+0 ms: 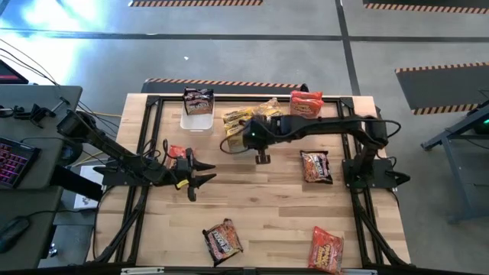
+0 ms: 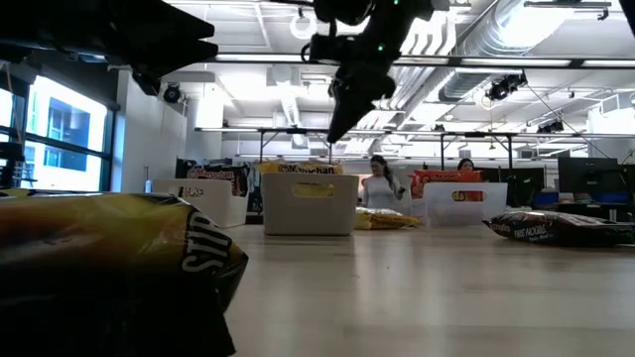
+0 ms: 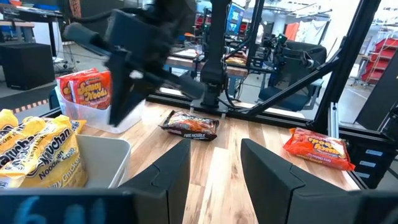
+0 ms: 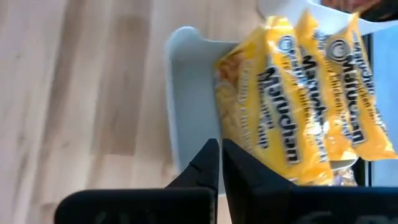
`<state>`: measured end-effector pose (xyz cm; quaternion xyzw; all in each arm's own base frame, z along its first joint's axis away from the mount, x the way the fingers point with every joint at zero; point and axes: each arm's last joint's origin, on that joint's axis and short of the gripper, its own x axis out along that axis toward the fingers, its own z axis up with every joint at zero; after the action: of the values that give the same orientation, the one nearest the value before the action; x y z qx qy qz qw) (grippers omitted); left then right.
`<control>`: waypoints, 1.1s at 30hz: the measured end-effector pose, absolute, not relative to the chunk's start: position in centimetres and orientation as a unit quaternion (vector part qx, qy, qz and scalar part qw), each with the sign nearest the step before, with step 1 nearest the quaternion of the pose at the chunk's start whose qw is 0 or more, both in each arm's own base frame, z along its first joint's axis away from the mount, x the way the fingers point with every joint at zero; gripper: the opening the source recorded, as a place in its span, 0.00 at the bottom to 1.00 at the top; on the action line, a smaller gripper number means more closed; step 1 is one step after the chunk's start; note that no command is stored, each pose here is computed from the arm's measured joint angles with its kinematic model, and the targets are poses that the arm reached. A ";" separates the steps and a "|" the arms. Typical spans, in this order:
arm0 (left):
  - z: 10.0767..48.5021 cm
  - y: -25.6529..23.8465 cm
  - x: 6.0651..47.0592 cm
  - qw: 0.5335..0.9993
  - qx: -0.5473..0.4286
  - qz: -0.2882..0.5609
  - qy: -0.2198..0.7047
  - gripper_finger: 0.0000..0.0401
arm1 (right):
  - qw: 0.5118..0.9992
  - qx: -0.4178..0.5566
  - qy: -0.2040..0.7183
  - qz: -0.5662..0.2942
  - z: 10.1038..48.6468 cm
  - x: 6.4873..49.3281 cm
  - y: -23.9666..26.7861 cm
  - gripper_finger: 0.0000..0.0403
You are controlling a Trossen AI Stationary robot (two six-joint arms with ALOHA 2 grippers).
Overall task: Sort Maruchan noodles
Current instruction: Adjust the gray bin
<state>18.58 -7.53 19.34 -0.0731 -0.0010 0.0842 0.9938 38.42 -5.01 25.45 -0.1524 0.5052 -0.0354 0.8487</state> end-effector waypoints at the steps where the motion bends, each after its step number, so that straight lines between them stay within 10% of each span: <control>1: 19.3 -7.5 18.6 0.994 -0.074 0.084 -0.001 0.33 | 0.850 -0.153 0.503 -0.037 25.3 38.6 -5.3 0.00; 33: 19.4 -7.5 18.6 0.994 -0.073 0.084 -0.002 0.33 | 0.822 -0.080 0.562 0.038 20.8 39.6 -4.0 0.00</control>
<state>18.58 -7.54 19.35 -0.0734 -0.0015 0.0841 0.9938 39.65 -3.97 20.81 -0.0803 0.5619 0.0377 0.8225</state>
